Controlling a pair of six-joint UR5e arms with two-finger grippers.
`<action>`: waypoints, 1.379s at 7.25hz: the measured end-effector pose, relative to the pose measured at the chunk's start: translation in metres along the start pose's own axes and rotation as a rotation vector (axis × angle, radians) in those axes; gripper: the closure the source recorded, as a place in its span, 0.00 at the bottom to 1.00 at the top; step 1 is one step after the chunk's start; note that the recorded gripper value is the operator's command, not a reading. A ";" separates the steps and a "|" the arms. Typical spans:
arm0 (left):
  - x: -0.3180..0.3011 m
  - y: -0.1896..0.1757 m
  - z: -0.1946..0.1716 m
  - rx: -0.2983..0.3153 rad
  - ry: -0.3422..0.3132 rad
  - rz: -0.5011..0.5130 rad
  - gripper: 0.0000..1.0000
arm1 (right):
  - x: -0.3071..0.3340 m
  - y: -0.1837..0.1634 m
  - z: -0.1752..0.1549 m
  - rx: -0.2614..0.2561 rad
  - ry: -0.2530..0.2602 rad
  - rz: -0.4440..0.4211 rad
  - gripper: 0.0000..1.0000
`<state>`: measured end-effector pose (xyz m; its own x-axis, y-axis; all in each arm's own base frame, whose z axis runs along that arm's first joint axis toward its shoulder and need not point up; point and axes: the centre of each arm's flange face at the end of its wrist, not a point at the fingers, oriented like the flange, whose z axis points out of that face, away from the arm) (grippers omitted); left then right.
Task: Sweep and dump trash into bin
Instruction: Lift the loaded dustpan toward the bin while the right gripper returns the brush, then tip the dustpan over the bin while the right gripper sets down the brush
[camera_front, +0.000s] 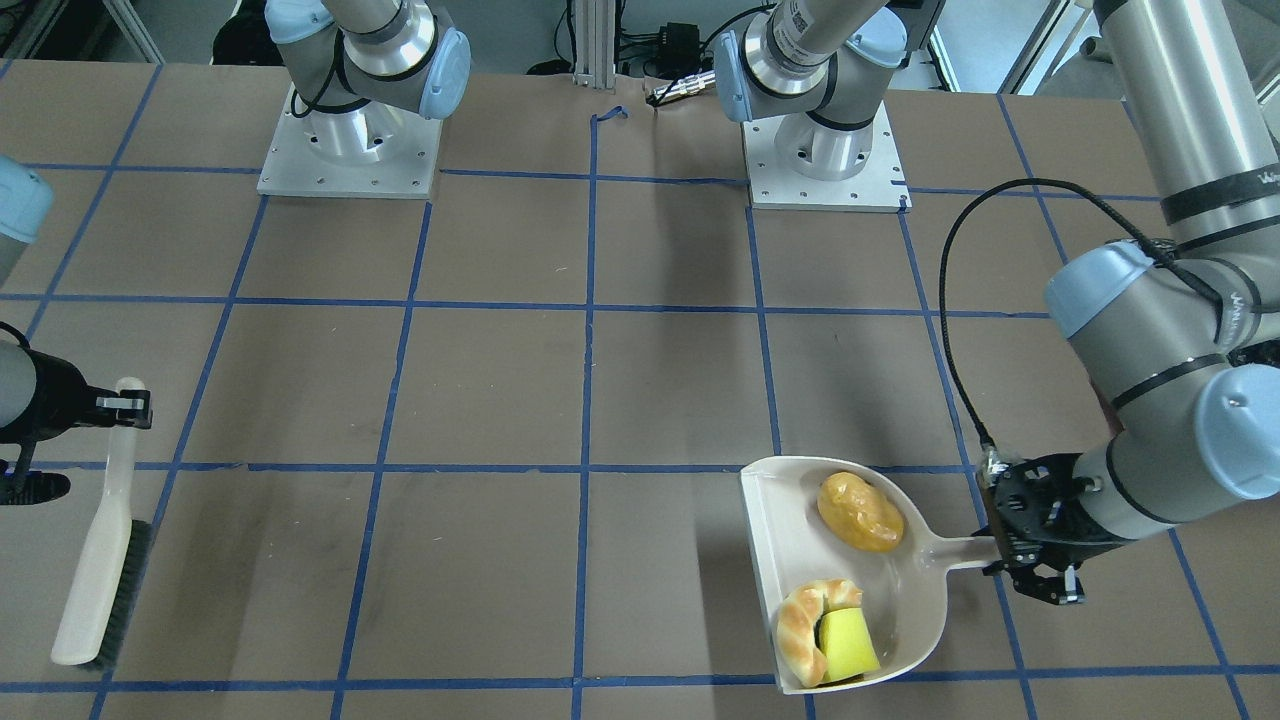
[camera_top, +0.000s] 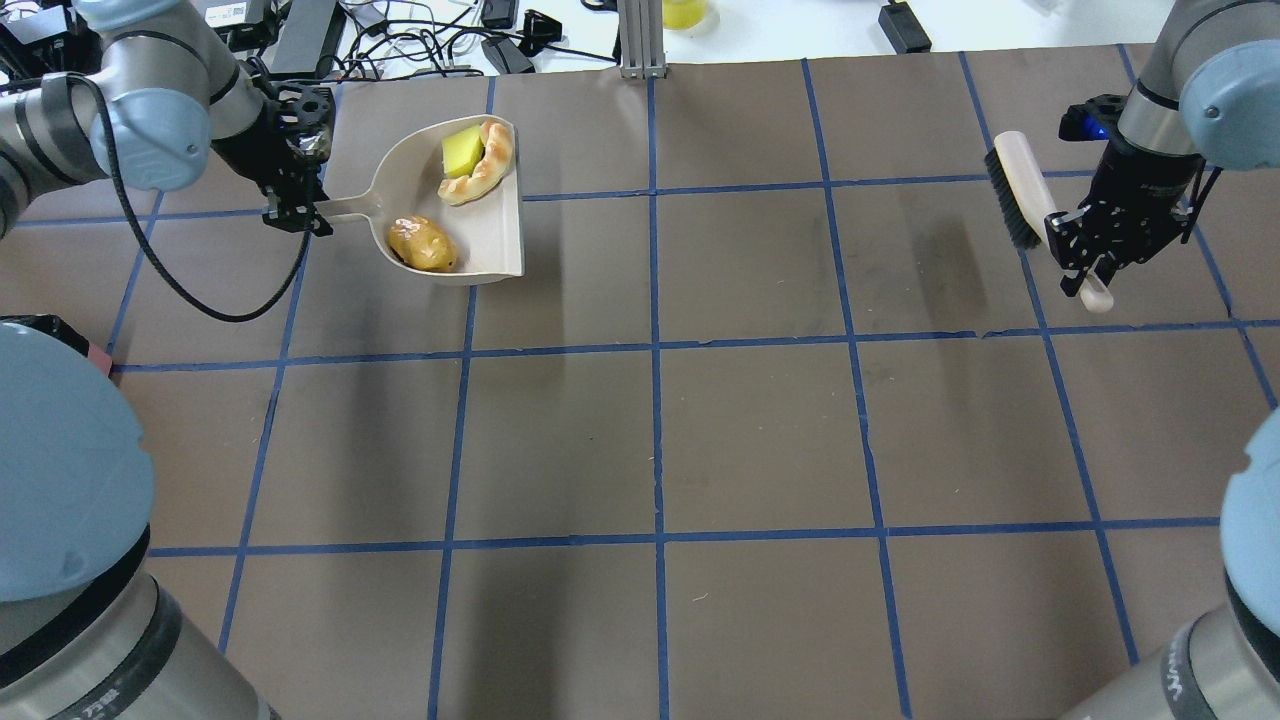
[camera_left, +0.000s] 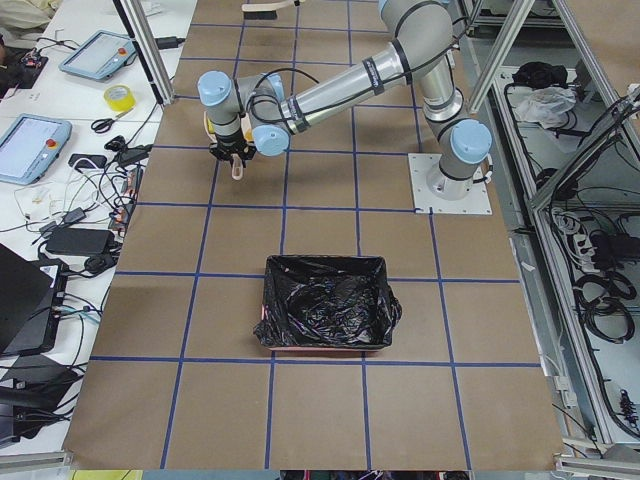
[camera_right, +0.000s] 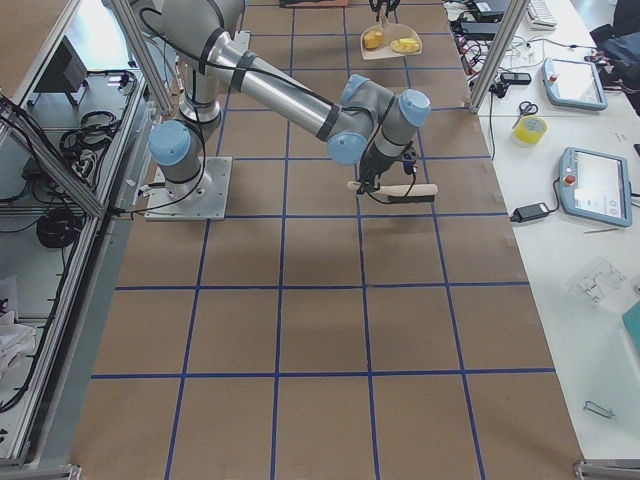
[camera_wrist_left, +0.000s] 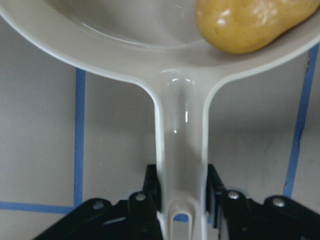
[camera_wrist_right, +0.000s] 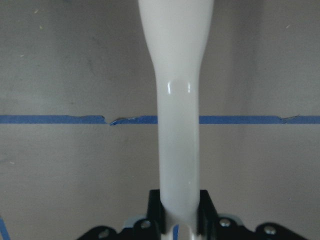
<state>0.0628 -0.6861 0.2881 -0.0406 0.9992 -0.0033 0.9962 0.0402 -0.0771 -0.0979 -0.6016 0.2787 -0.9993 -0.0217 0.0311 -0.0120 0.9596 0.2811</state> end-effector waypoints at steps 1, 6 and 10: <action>0.006 0.029 -0.011 0.002 0.001 0.051 0.97 | 0.002 -0.004 0.006 -0.003 0.001 0.005 1.00; 0.061 0.249 -0.090 0.103 0.032 0.171 0.98 | 0.003 -0.011 0.027 -0.038 -0.016 0.002 1.00; 0.107 0.391 -0.156 -0.014 0.038 0.371 0.98 | 0.015 -0.006 0.045 -0.062 -0.037 0.023 0.71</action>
<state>0.4602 -0.5625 0.4130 0.3257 0.9454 0.0082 0.9437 -0.3245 -0.0641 -0.1141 -0.5949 0.2346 -0.9999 0.0113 0.0034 0.0118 0.9405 0.3397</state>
